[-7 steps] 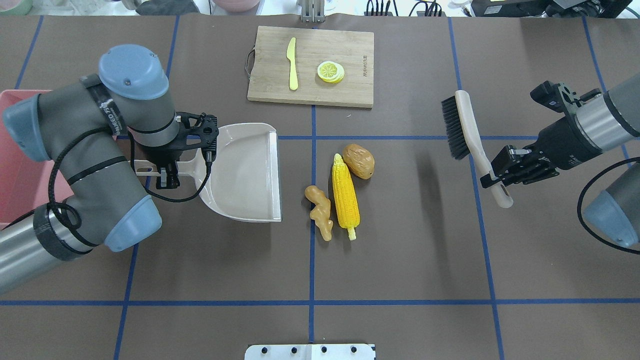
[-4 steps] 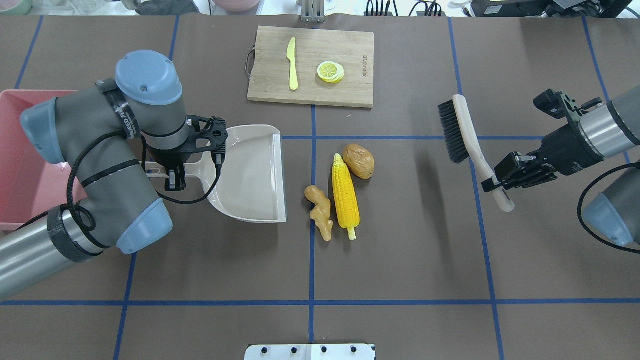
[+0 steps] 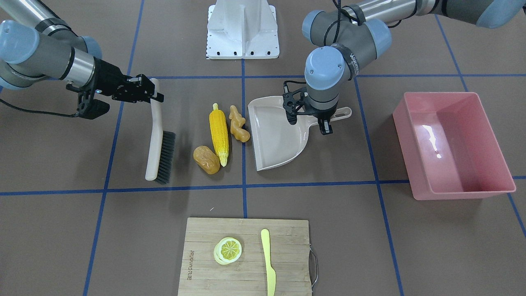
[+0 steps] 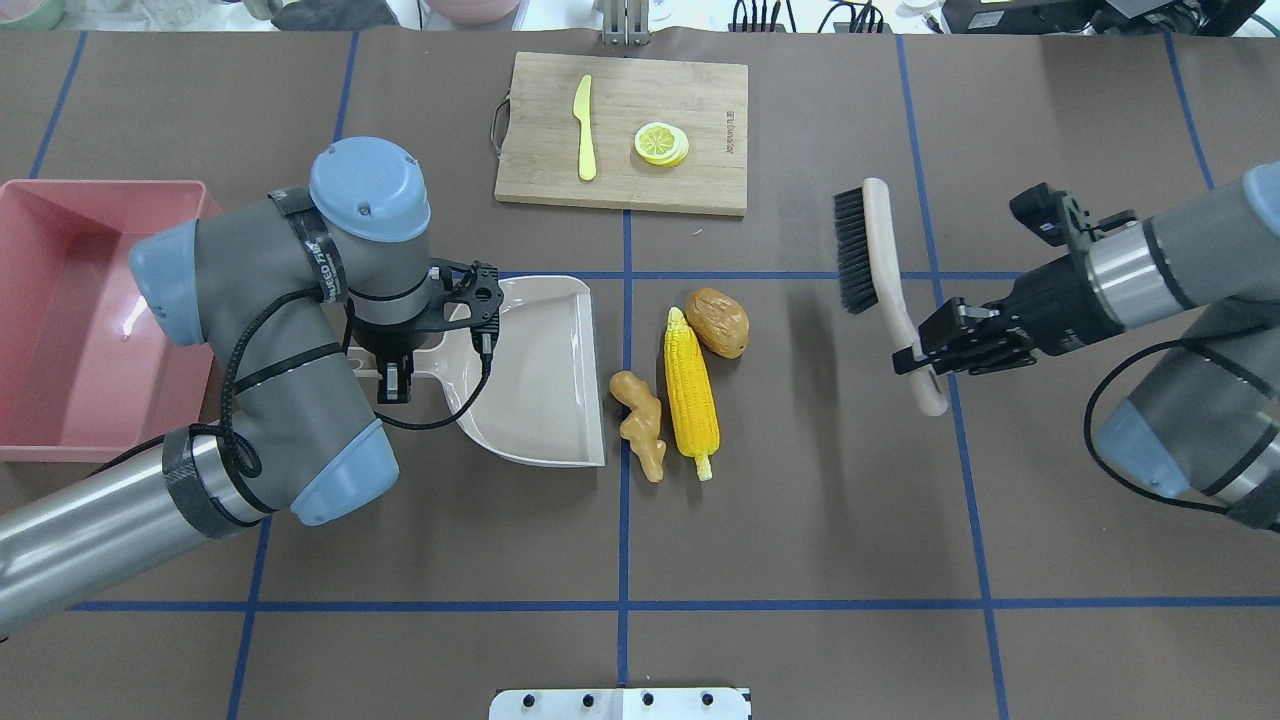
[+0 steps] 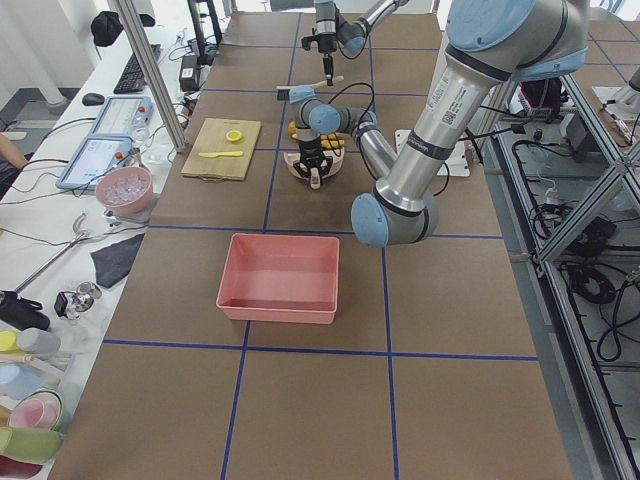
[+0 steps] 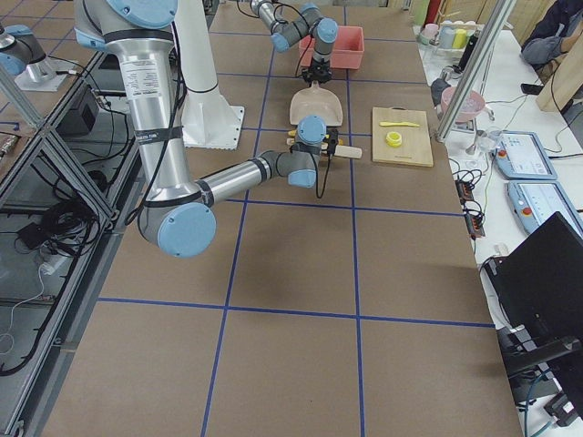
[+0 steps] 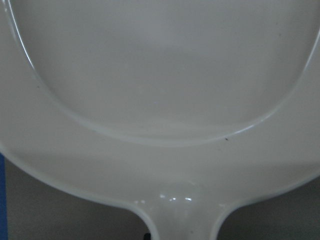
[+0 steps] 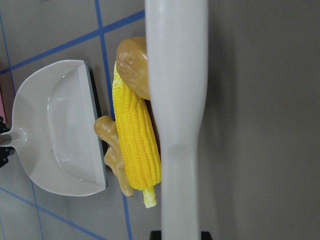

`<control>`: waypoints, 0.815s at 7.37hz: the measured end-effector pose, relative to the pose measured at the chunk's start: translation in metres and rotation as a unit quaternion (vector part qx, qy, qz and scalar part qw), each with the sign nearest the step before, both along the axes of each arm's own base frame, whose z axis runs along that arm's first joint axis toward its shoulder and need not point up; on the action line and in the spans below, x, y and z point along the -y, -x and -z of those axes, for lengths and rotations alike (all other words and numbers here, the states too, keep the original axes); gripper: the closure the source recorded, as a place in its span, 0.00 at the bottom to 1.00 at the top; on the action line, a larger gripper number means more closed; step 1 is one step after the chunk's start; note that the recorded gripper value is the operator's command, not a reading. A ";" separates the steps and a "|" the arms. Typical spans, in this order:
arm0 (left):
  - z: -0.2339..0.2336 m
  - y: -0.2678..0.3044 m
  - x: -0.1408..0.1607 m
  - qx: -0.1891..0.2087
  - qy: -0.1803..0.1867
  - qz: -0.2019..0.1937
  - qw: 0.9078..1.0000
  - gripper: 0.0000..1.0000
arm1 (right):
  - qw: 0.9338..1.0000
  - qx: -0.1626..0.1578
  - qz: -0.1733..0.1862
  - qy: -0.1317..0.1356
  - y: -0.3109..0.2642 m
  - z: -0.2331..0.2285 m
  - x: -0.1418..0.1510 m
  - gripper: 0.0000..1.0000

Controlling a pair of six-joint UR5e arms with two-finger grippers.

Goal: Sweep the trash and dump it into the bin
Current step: 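Slide the dustpan toward the food with the left gripper while the right lowers the brush, then sweep the corn, potato and ginger into the dustpan with the right-held brush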

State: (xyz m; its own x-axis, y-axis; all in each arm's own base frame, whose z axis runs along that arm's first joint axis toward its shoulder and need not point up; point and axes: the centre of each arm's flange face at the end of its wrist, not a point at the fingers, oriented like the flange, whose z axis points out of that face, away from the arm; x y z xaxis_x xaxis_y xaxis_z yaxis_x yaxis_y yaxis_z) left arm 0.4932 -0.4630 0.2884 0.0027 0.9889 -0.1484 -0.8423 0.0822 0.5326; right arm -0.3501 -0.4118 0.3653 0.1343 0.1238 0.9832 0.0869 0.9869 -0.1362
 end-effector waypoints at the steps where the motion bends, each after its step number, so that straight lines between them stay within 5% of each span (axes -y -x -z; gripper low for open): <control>1: 0.000 -0.004 -0.003 0.001 0.002 -0.001 1.000 1.00 | 1.000 0.000 0.008 0.004 0.009 0.002 -0.006 1.00; 6: 0.002 -0.018 -0.007 -0.003 0.005 0.004 1.000 1.00 | 0.998 -0.005 0.039 -0.050 0.056 -0.009 -0.039 1.00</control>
State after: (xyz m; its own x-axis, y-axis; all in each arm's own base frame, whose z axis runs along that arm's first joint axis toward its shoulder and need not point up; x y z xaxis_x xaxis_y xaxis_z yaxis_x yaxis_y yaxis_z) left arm 0.5113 -0.4565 0.2862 0.0091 0.9873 -0.1586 -0.8382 0.0940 0.5372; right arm -0.4057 -0.3725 0.3747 0.1504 0.0135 0.9885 0.1638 0.9858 -0.0384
